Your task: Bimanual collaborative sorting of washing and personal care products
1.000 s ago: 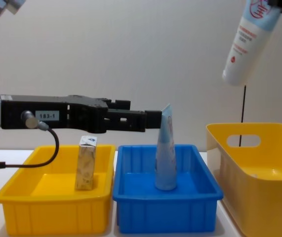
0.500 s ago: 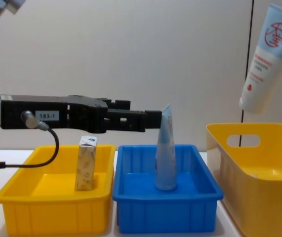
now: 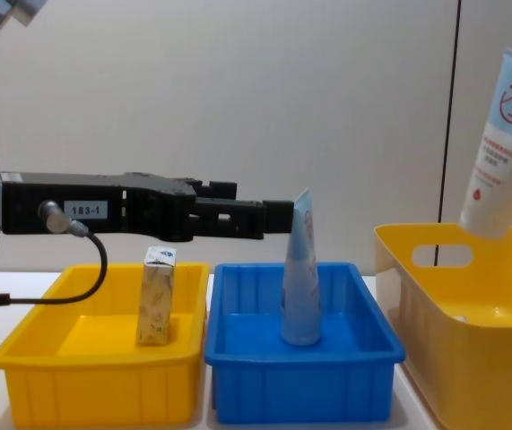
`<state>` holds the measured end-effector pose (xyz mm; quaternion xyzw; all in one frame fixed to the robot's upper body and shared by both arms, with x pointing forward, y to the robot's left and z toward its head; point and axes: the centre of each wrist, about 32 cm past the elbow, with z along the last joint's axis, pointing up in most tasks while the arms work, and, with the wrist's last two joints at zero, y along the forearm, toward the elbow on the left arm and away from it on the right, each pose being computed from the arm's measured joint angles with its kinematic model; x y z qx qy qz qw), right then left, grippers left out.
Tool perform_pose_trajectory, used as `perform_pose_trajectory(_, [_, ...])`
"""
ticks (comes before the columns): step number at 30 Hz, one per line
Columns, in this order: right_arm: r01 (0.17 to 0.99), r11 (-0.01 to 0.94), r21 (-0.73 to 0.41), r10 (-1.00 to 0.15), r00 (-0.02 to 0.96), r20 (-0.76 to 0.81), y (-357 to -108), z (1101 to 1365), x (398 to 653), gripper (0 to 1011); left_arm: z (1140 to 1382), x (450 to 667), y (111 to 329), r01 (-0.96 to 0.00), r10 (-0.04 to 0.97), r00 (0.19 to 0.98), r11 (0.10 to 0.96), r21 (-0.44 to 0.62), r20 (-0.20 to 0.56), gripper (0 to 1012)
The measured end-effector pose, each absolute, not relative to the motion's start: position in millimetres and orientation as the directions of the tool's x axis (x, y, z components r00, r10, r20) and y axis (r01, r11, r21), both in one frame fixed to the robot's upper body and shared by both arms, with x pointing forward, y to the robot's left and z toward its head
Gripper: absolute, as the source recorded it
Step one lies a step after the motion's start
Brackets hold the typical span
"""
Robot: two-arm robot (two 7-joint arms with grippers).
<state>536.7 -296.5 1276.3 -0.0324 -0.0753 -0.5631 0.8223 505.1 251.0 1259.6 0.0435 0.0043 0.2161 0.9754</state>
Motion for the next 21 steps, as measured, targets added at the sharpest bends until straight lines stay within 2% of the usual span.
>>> perform_pose_trajectory(6, [0.935, 0.355, 0.026, -0.923, 0.346, 0.166, -298.4, 1272.6, 537.4, 142, 1259.6, 505.1, 251.0, -0.421, 0.422, 0.907, 0.903, 0.087, 0.01, 1002])
perform_pose_trajectory(7, [0.935, 0.353, 0.024, -0.924, 0.345, 0.167, -298.7, 1271.9, 537.5, 200, 1259.6, 505.1, 251.0, -0.421, 0.422, 0.907, 0.903, 0.087, 0.01, 1002])
perform_pose_trajectory(9, [0.936, 0.352, 0.023, -0.924, 0.343, 0.168, -299.0, 1271.3, 537.6, 238, 1259.6, 505.1, 251.0, -0.421, 0.422, 0.907, 0.903, 0.087, 0.011, 1002])
perform_pose_trajectory(10, [0.936, 0.351, 0.023, -0.924, 0.343, 0.168, -299.1, 1271.0, 537.6, 292, 1259.6, 505.1, 251.0, -0.421, 0.422, 0.907, 0.903, 0.087, 0.01, 1002])
perform_pose_trajectory(13, [0.937, 0.349, 0.021, -0.925, 0.34, 0.17, -299.6, 1270.1, 537.8, 349, 1259.6, 505.1, 251.0, -0.421, 0.422, 0.907, 0.903, 0.087, 0.01, 1002])
perform_pose_trajectory(16, [0.938, 0.347, 0.02, -0.925, 0.339, 0.171, -299.9, 1269.6, 537.9, 482, 1259.6, 505.1, 251.0, -0.421, 0.422, 0.907, 0.903, 0.087, 0.01, 1002])
perform_pose_trajectory(17, [0.938, 0.346, 0.02, -0.925, 0.338, 0.171, -300.0, 1269.5, 537.9, 482, 1259.6, 505.1, 251.0, -0.421, 0.422, 0.907, 0.903, 0.087, 0.01, 1002])
perform_pose_trajectory(21, [0.938, 0.345, 0.019, -0.926, 0.337, 0.171, -300.3, 1268.7, 538.1, 640, 1259.6, 505.1, 251.0, -0.421, 0.422, 0.907, 0.903, 0.087, 0.01, 1002])
